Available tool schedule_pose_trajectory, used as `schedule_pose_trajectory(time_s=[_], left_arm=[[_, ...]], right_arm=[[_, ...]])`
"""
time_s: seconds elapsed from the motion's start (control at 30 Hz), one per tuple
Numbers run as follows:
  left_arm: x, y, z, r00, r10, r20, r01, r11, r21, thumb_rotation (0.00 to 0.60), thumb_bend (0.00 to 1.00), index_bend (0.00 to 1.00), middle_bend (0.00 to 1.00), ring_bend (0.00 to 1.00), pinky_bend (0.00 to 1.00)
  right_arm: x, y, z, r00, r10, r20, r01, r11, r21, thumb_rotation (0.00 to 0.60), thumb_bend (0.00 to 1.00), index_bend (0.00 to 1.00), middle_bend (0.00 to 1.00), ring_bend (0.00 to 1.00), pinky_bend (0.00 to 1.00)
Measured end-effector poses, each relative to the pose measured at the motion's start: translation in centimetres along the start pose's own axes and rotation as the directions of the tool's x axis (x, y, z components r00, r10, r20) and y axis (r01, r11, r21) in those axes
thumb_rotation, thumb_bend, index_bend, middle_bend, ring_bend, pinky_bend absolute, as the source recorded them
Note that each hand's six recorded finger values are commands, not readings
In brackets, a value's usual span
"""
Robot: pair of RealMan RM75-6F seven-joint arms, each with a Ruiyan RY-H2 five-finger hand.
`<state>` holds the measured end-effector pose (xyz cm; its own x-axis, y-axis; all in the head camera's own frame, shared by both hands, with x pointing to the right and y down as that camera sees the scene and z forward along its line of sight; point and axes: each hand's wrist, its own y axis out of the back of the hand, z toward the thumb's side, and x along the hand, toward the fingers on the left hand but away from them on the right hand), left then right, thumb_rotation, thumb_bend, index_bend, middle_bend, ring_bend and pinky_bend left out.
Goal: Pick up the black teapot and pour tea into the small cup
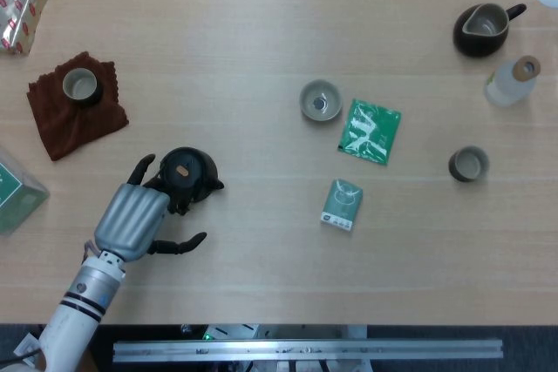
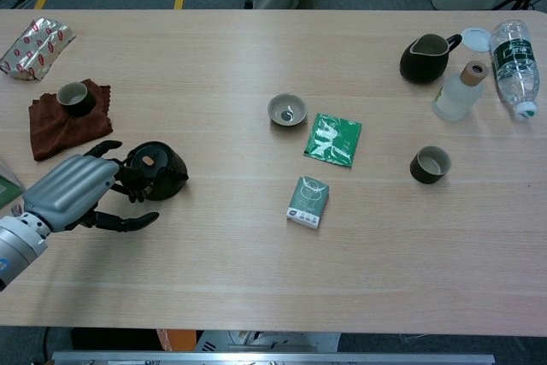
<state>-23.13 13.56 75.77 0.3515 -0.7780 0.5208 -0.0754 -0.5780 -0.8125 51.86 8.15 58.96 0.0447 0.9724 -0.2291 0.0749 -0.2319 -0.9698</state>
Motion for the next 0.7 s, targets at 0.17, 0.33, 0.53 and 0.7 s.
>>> schedule_pose_trajectory(time_s=[0.17, 0.33, 0.53, 0.7], left_arm=[[-0.12, -0.44, 0.04, 1.0, -0.013, 0.0, 0.013, 1.0, -0.002, 0.213, 0.18, 0.49, 0.5, 0.37, 0.06], [-0.21, -0.67, 0.12, 1.0, -0.021, 0.002, 0.021, 1.0, -0.004, 0.211, 0.18, 0.52, 0.53, 0.37, 0.06], [-0.12, -0.9, 0.06, 1.0, -0.028, 0.002, 0.028, 1.0, -0.007, 0.213, 0.18, 0.59, 0.61, 0.41, 0.06], [0.3, -0.92, 0.17, 1.0, -0.023, 0.008, 0.023, 1.0, 0.0, 0.214, 0.18, 0.65, 0.72, 0.51, 0.06]], right_arm=[[0.04, 0.0, -0.07, 1.0, 0.0, 0.002, 0.0, 1.0, 0.001, 0.6, 0.14, 0.34, 0.3, 0.18, 0.26], [0.05, -0.03, -0.13, 1.0, 0.0, 0.005, 0.0, 1.0, 0.001, 0.6, 0.14, 0.34, 0.3, 0.18, 0.26], [-0.02, 0.04, -0.23, 1.0, -0.003, 0.009, 0.003, 1.0, 0.001, 0.6, 0.14, 0.34, 0.3, 0.18, 0.26], [-0.06, 0.02, -0.32, 1.0, -0.005, 0.012, 0.005, 1.0, 0.0, 0.6, 0.14, 0.34, 0.3, 0.18, 0.26]])
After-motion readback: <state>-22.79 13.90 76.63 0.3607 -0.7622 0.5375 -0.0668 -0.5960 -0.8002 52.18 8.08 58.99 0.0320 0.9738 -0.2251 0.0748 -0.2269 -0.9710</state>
